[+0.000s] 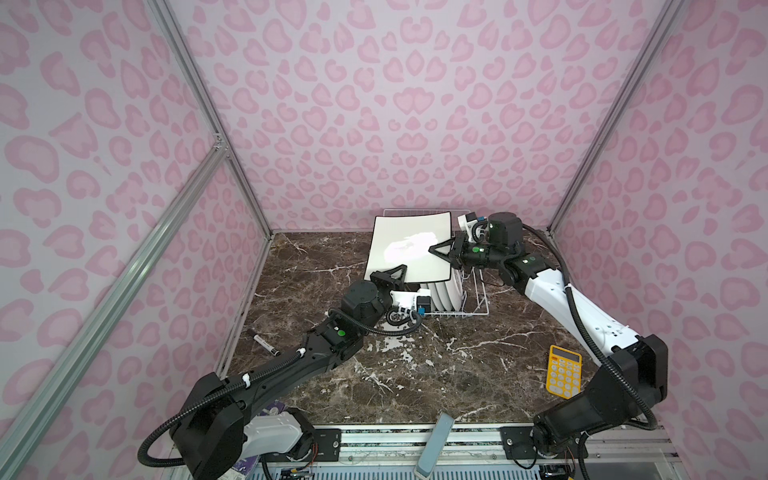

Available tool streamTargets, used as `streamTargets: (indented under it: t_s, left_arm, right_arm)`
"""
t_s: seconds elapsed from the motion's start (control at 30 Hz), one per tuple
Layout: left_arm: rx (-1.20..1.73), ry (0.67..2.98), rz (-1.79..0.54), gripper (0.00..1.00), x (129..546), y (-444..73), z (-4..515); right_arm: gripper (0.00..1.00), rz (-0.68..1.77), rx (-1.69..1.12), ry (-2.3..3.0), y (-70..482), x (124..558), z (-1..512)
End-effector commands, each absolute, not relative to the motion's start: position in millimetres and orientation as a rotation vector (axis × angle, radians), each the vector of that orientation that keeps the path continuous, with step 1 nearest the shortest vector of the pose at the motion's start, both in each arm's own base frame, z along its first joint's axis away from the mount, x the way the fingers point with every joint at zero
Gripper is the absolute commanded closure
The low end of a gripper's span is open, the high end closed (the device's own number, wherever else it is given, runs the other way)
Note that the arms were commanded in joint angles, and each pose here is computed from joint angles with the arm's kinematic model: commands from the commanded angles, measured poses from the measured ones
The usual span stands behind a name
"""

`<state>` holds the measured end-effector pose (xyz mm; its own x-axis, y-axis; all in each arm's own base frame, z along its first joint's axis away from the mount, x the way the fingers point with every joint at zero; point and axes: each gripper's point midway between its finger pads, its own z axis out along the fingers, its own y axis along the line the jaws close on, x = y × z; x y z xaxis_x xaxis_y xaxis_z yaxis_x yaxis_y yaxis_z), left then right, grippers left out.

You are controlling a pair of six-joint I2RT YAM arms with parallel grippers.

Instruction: Unload the plates from the dish rack

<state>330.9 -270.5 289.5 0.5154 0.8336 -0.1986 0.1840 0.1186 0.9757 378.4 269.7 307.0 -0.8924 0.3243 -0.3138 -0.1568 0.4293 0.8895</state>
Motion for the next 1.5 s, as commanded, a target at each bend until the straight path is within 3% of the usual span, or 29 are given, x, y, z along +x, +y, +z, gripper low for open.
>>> streamTargets:
  t_s: [0.0,0.17,0.33,0.87,1.13,1.47]
  left_arm:
    - [1.21,0.903,0.584,0.68,332.2,-269.2,344.1]
    - [1.188,0.96,0.53,0.4,333.7,-267.2,345.6]
    - [1.171,1.004,0.459,0.3,331.6,-266.5,349.5]
    - [1.003,1.144,0.188,0.24,307.9,-250.6,368.0]
    - [0.744,1.265,-0.22,0.24,305.2,-228.8,430.0]
    - [0.494,1.507,-0.6,0.23,344.0,-202.1,448.7]
  right_arm:
    - [1.0,1.373,-0.027,2.192,268.2,379.9,306.2]
    - [1.0,1.387,0.019,2.14,263.5,387.2,316.2]
    - [1.0,1.388,0.077,2.06,255.2,398.8,332.3]
    - [1.0,1.307,0.263,1.91,204.8,427.2,351.8]
    - [1.0,1.275,0.249,1.891,196.7,423.3,353.7]
    - [1.0,1.316,0.173,1.855,202.1,415.4,363.6]
